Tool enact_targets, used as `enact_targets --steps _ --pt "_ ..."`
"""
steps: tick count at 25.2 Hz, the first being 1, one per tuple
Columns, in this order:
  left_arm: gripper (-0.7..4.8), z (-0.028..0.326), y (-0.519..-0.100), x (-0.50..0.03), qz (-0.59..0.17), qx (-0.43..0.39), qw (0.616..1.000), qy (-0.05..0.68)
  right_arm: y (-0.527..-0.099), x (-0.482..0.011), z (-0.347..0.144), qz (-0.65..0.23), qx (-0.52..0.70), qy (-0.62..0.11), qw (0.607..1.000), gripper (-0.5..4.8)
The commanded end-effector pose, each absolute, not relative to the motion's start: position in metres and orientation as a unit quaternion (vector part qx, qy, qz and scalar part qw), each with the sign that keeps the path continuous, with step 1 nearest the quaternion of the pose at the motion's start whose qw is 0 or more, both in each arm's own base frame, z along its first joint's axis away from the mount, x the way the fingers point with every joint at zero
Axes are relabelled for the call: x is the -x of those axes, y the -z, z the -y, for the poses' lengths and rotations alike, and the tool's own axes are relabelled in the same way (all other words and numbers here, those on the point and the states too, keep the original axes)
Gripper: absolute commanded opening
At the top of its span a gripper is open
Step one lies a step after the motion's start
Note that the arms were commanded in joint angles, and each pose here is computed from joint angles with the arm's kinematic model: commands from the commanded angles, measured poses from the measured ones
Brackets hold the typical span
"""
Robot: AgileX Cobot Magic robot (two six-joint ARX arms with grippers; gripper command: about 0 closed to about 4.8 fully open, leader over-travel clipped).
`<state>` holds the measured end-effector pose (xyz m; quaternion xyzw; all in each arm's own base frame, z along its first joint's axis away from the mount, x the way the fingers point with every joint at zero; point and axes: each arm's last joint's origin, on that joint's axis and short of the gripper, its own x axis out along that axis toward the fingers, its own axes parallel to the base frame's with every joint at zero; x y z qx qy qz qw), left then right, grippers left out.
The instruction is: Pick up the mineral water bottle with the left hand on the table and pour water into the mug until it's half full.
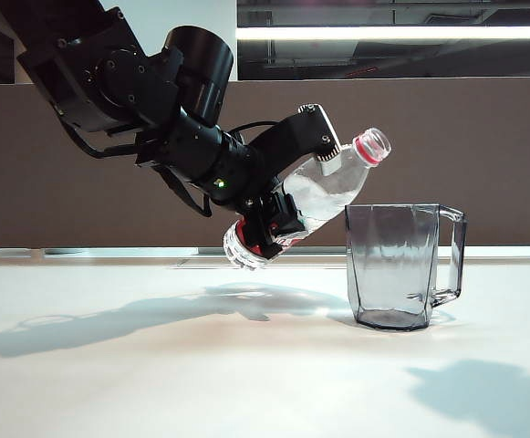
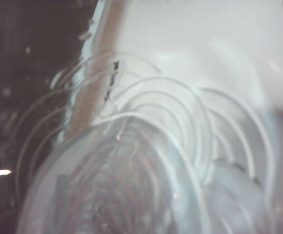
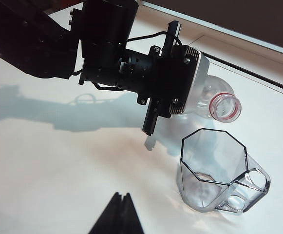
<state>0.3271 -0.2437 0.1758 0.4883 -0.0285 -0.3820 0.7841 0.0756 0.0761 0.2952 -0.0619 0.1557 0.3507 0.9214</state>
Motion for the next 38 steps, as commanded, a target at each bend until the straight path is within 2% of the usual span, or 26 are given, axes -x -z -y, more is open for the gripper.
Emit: enact_targets --steps 1,30,36,38 --pt "1.84 0.2445 -0.1883 -0.3292 0.075 -0.504 0.779 0.365 -0.2988 -0.0751 -0.0756 -0.148 0.056 -0.351 0.923 -0.09" --pt "1.88 0.2440 -0.1842 -0.3341 0.122 -0.591 0.719 0.345 -0.2972 -0.0741 -0.0746 -0.155 0.060 -0.350 0.922 -0.08" --pt "1.88 0.2450 -0.1896 -0.3350 0.143 -0.589 0.724 0.331 -0.2973 -0.0738 -0.0743 -0.154 0.060 -0.350 0.922 -0.08" --pt "1.88 0.2450 -0.1896 -0.3350 0.151 -0.607 0.708 0.327 -0.2973 -0.0738 -0.0743 -0.154 0.060 -0.350 0.922 -0.08"
